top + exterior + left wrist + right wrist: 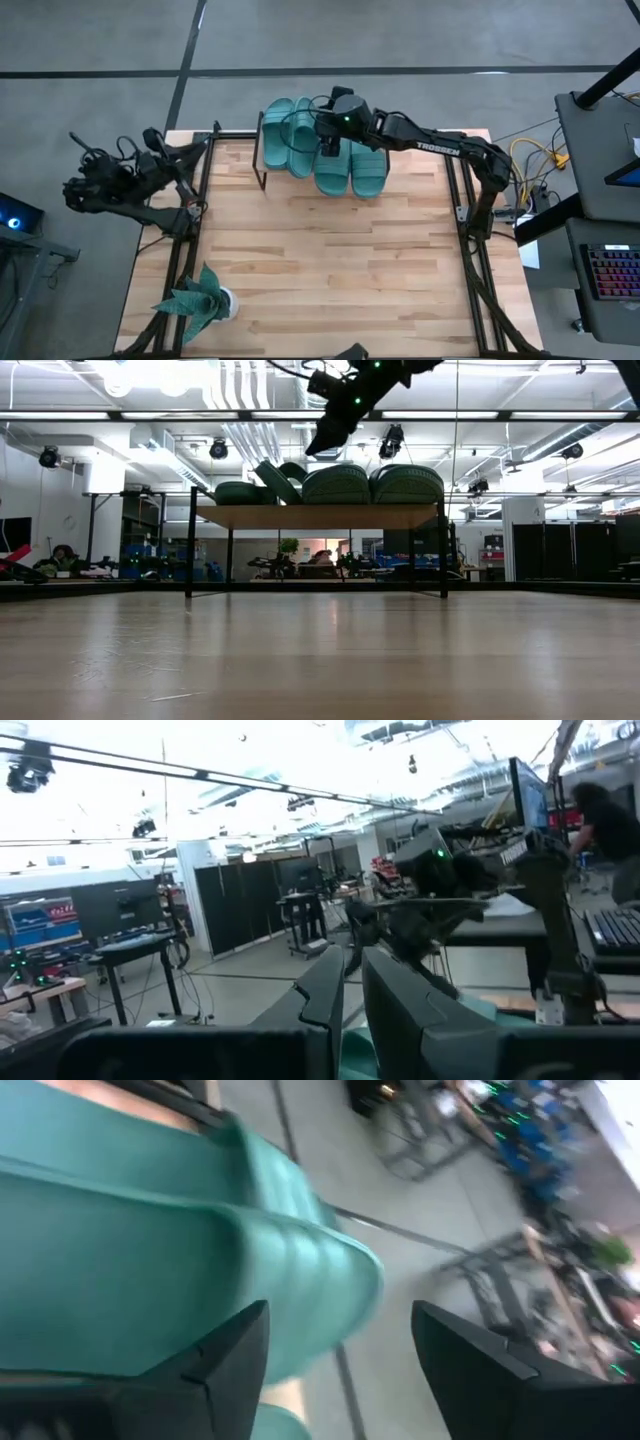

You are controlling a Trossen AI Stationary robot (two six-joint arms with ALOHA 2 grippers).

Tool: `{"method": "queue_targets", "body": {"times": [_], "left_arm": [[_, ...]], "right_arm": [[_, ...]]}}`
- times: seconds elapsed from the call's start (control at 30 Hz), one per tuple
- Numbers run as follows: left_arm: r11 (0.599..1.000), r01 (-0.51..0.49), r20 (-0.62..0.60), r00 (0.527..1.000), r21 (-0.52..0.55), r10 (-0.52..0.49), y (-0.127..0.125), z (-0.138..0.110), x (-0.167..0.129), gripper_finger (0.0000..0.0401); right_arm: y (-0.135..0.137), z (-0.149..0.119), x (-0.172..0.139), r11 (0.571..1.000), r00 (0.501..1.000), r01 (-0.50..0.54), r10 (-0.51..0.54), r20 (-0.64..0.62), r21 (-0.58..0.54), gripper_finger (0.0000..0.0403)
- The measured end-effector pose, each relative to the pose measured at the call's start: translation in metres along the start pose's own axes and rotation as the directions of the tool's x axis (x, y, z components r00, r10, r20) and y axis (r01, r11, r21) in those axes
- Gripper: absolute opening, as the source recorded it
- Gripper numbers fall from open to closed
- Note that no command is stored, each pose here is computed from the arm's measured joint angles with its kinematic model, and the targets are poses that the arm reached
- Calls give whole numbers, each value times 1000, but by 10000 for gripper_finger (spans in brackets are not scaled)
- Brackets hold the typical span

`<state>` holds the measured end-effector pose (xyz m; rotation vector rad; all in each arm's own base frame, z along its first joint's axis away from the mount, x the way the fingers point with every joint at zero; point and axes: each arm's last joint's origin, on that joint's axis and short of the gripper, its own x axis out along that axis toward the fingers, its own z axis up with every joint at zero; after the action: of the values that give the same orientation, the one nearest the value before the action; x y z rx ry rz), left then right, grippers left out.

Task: Pick and place slides into the shelf
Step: Put the green slide on the shelf

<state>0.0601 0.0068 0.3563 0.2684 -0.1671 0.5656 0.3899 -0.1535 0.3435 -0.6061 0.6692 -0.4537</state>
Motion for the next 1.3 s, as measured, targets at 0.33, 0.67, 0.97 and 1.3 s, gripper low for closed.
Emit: {"method": "queue_targets", "body": {"times": [0.33, 0.67, 0.97, 1.3], "left_arm": [[1000, -1, 7, 1000, -6, 2, 1, -11, -6, 27], [1000, 2, 0, 1000, 2, -2, -1, -12, -5, 27], [1000, 4, -4, 1000, 5, -4, -1, -13, -5, 27], [1000, 4, -5, 1000, 7, -4, -1, -13, -4, 27]], "right_arm": [[7, 7, 1, 998, 999, 36, -37, 15, 54, 240], [31, 10, 13, 999, 1000, -18, 18, 0, 48, 242], [27, 2, 22, 998, 1000, 0, 1, -26, 55, 242], [27, -7, 41, 999, 999, 20, -18, -37, 50, 230]]}}
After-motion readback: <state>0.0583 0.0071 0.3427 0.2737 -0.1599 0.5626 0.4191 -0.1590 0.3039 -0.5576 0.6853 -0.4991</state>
